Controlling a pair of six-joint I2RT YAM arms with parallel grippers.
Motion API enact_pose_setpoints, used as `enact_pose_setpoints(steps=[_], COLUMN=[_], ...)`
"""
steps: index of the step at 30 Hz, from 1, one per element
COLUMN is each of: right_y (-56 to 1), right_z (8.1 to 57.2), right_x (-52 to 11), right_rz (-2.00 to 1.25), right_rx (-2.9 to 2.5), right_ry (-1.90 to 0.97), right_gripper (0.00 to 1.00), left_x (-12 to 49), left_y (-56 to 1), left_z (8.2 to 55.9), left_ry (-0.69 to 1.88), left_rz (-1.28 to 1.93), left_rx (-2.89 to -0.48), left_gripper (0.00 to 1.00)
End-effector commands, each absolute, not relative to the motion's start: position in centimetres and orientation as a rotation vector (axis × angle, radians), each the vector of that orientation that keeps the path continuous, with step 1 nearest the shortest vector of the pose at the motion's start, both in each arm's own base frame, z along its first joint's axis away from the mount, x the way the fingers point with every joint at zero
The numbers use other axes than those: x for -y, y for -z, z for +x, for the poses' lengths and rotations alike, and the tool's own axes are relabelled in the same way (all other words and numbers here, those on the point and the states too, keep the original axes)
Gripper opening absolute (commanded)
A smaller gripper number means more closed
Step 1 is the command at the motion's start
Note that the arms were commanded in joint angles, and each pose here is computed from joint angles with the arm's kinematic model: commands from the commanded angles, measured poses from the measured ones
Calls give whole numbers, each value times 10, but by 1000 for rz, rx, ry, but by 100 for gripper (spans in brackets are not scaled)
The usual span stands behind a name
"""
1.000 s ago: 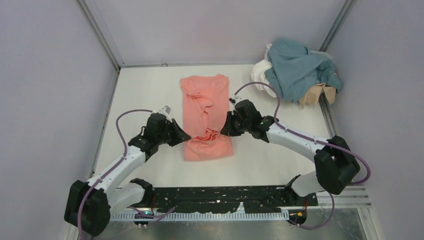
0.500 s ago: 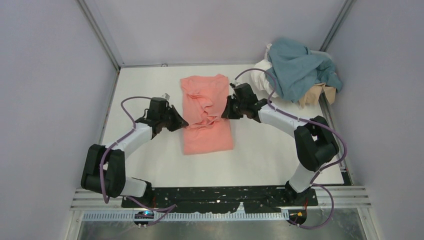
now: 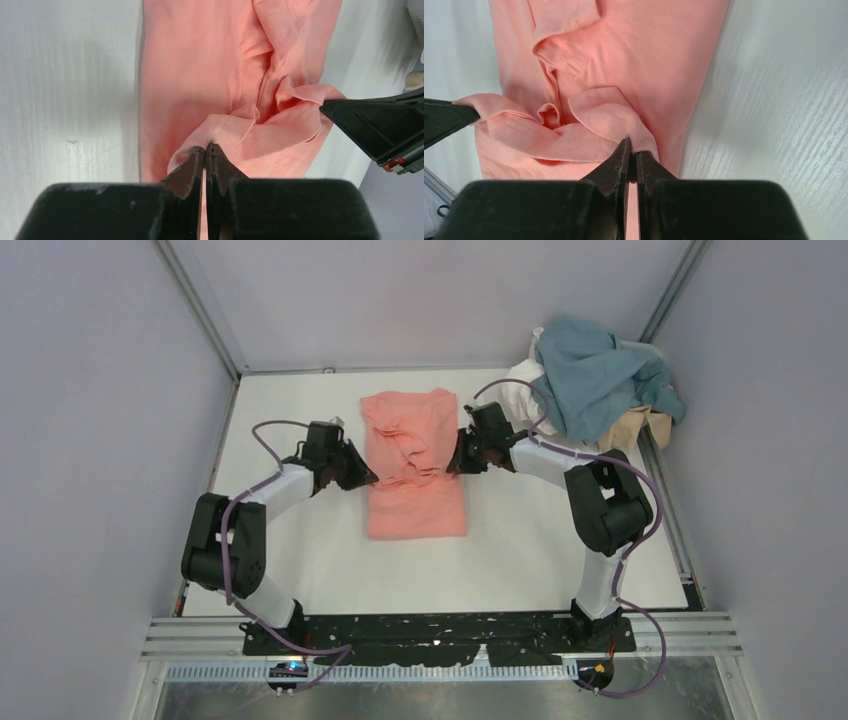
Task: Fold and stack the t-shirts
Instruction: Fold the folded rectangular tshirt in 1/3 of the way
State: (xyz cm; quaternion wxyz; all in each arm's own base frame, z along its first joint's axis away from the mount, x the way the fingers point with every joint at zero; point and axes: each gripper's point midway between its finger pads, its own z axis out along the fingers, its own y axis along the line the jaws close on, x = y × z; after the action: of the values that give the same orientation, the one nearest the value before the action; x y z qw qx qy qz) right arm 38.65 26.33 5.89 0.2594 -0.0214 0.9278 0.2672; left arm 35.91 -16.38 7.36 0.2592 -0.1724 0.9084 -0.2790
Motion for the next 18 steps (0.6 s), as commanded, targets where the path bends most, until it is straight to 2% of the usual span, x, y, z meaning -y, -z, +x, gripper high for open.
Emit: enact_pose_setpoints(steps=[1, 2, 3, 4, 5, 6, 7, 8, 11, 15, 18], right_y=[-89, -91, -92, -95, -99, -102, -108, -106, -122, -119, -130], right_z=[417, 419, 421, 422, 420, 420, 419, 415, 401, 369, 344], right_x=[-276, -276, -275, -274, -271, -268, -262, -257, -247, -242, -270], right_rz=[-84, -84, -84, -88, -83, -84, -69, -66, -58, -87, -234], right_rx=[-2392, -2385, -2383, -2377, -2376, -2374, -2365, -2370, -2335, -2344, -2300], right_ry=[-777, -775, -767, -760, -742, -723, -690, -671, -654, -652, -770], right_gripper=[17, 19, 29, 46, 55, 72, 78, 88, 98, 95, 95], left_x=[153, 153, 153, 153, 153, 153, 152, 150, 144, 146, 149], left_y=[-83, -84, -88, -91, -94, -96, -100, -103, -110, -113, -102], left_z=[378, 380, 383, 383, 383, 381, 379, 376, 359, 328, 302], left_ry=[696, 695, 695, 695, 696, 695, 692, 691, 671, 707, 725], left_rz=[-468, -468, -467, -462, -459, -458, -459, -456, -463, -423, -423], left_rx=[-2425, -2425, -2422, -2425, -2428, -2430, -2427, -2420, -2394, -2391, -2412], left_gripper=[9, 21, 36, 51, 69, 87, 97, 99, 100, 100, 100])
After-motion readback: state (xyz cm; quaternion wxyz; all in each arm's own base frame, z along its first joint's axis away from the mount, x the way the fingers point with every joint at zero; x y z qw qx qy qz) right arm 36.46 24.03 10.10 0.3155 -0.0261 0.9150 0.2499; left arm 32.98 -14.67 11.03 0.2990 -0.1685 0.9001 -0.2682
